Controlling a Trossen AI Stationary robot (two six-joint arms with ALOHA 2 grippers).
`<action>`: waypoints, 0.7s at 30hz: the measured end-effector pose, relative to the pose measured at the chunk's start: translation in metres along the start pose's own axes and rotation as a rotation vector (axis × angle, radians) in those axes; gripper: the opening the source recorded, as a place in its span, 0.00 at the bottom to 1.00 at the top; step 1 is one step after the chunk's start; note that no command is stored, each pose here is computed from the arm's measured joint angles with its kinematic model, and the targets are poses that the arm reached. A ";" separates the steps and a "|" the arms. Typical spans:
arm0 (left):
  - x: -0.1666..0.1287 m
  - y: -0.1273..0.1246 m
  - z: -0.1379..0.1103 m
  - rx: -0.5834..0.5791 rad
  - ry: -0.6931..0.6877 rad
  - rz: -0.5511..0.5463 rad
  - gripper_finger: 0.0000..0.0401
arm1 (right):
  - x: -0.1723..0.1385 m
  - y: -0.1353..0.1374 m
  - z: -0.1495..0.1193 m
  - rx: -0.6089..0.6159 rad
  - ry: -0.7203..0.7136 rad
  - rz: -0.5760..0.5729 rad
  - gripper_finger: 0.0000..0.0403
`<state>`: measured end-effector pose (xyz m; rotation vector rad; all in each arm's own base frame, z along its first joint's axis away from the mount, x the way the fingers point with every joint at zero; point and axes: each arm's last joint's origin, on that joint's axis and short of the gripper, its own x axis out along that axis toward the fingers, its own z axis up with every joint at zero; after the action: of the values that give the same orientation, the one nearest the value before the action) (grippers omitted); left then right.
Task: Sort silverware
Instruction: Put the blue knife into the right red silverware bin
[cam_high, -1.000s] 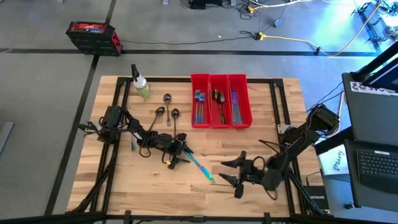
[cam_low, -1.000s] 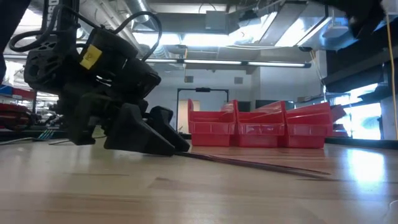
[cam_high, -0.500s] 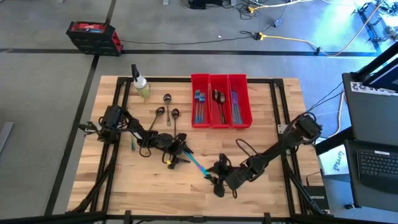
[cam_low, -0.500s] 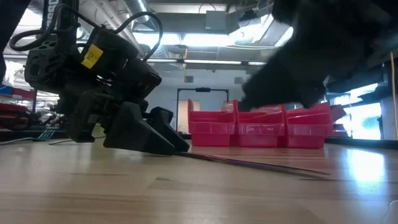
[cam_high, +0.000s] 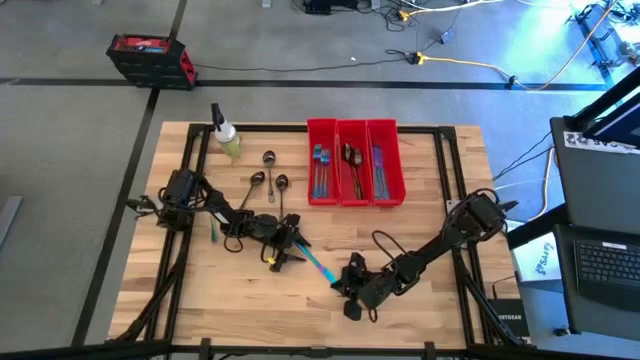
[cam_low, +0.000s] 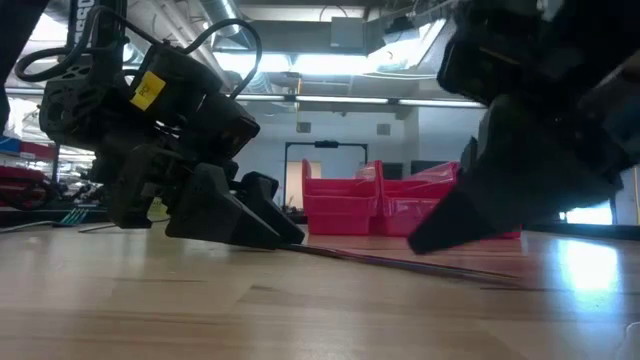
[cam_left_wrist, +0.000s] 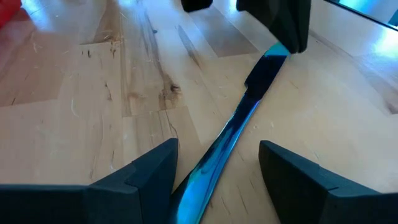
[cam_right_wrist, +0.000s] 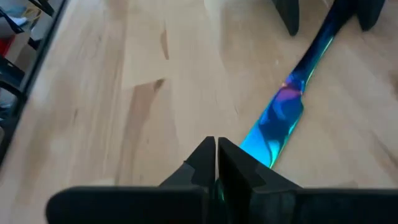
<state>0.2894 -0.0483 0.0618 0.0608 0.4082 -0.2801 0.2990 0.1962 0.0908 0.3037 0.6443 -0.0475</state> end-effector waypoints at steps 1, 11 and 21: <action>0.000 0.000 0.000 0.000 0.000 0.000 0.53 | 0.001 -0.001 -0.001 0.004 0.005 -0.005 0.00; 0.000 0.000 0.000 -0.003 -0.001 -0.001 0.53 | 0.003 -0.005 -0.006 -0.001 0.006 -0.072 0.00; -0.001 -0.002 0.009 -0.007 -0.085 -0.015 0.53 | 0.000 -0.001 -0.012 0.005 0.014 -0.068 0.00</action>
<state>0.2913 -0.0509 0.0707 0.0390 0.3251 -0.2949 0.2921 0.1985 0.0816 0.2873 0.6686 -0.1118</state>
